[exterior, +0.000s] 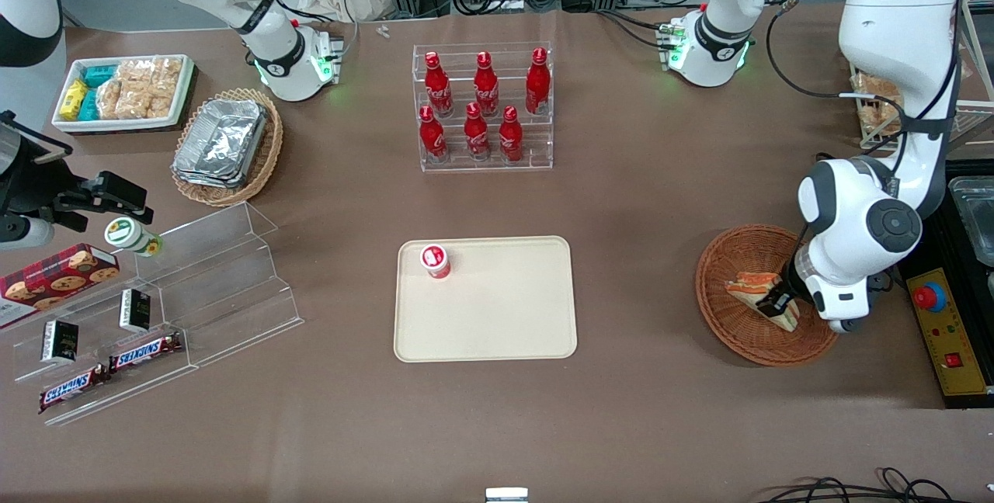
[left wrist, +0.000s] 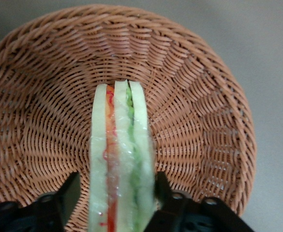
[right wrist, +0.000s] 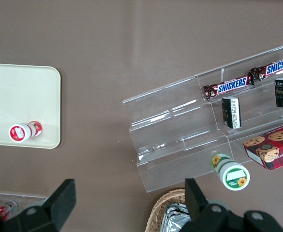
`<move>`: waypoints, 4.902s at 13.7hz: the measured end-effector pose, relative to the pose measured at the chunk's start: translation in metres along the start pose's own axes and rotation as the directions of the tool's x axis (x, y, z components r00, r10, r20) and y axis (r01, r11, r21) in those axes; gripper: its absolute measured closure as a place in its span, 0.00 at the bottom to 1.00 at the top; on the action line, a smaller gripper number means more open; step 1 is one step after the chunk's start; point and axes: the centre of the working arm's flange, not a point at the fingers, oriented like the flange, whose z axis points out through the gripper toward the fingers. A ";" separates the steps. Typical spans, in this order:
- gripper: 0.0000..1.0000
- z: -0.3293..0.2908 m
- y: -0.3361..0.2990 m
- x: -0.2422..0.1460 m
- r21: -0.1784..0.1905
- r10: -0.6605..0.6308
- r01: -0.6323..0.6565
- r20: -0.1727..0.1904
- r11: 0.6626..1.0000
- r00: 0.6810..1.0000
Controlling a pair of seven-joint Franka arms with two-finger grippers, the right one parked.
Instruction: Place sandwich from basket to tray
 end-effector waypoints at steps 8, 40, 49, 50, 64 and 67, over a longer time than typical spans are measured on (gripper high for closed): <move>0.82 -0.195 0.008 0.003 0.092 -0.001 -0.005 0.070 0.996 0.998; 0.86 -0.001 0.266 -0.348 -0.099 0.830 -0.825 0.019 0.557 0.558; 0.30 -0.052 0.265 -0.326 -0.017 0.788 -0.788 0.048 0.615 0.614; 0.21 -0.076 0.260 -0.317 0.008 0.786 -0.787 0.052 0.617 0.617; 0.00 -0.330 0.092 -0.123 0.131 0.828 -0.840 0.143 0.526 0.542; 0.00 -0.334 0.075 -0.099 0.129 0.799 -0.811 0.144 0.570 0.584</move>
